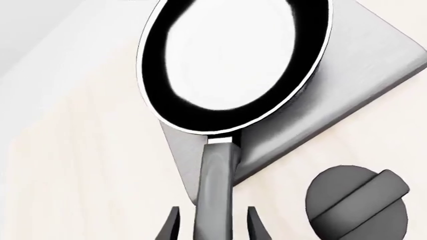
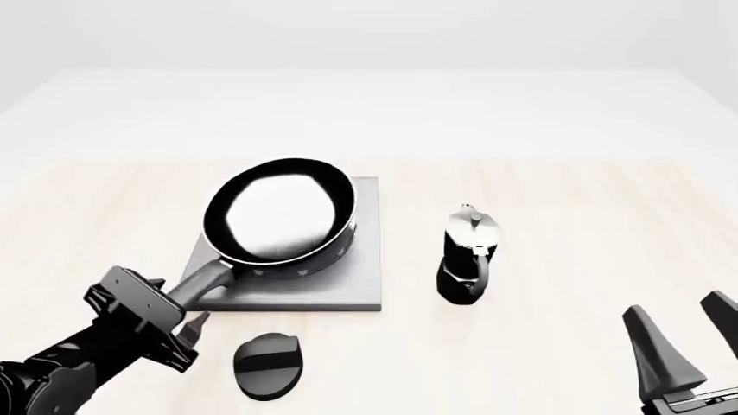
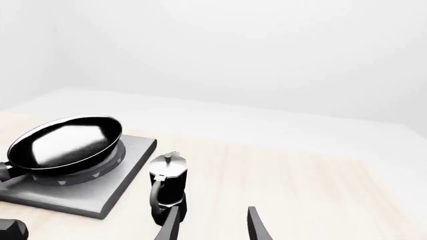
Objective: Turn on the stove and put the frying pan on it.
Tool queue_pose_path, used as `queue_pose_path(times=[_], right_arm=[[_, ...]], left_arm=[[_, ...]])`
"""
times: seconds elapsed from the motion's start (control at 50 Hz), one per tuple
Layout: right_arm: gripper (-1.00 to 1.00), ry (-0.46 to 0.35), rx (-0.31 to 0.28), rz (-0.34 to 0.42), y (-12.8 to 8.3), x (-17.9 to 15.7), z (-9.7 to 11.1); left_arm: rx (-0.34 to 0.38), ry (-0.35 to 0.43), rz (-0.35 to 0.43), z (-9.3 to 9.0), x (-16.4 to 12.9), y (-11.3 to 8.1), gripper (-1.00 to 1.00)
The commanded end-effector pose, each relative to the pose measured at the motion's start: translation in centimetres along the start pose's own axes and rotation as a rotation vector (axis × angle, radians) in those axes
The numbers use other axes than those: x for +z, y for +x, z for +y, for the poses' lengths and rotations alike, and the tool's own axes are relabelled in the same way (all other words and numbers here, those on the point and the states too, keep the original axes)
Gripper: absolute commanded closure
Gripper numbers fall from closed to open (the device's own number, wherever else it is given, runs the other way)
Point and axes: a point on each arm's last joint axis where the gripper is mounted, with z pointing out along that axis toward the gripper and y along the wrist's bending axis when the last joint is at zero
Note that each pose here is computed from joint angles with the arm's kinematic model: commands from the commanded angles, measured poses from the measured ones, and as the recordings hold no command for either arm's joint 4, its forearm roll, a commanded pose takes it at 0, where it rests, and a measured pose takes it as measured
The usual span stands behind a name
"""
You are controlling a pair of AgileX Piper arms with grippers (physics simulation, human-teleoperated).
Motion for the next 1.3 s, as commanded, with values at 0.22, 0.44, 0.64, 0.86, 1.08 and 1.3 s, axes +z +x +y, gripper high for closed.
queue_pose_path(times=[0.22, 0.44, 0.64, 0.86, 1.08, 1.3], right_arm=[[-1.0, 0.002, 0.002, -0.001, 0.0, 0.0, 0.0], [-1.0, 0.005, 0.0, -0.003, -0.3, -0.1, 0.0], [-1.0, 0.007, -0.003, -0.013, -0.8, -0.1, -0.1], [-1.0, 0.007, -0.004, -0.018, -1.2, -0.2, -0.1], [-1.0, 0.002, -0.002, -0.023, -1.4, -0.2, -0.1], [-1.0, -0.005, -0.003, -0.026, -1.5, -0.3, -0.1]], left_arm=[[-0.009, -0.013, -0.015, 0.4, 0.0, -0.5, -1.0], [-0.01, -0.014, -0.038, 0.5, -0.8, -1.2, -1.0], [-0.013, -0.013, -0.103, 1.0, -3.2, -3.4, -1.0], [-0.026, -0.021, -0.168, 1.9, -6.2, -5.6, -1.0], [-0.024, -0.031, -0.218, 2.5, -8.7, -6.9, -1.0], [-0.069, -0.044, -0.29, 3.1, -12.2, -8.2, -1.0]])
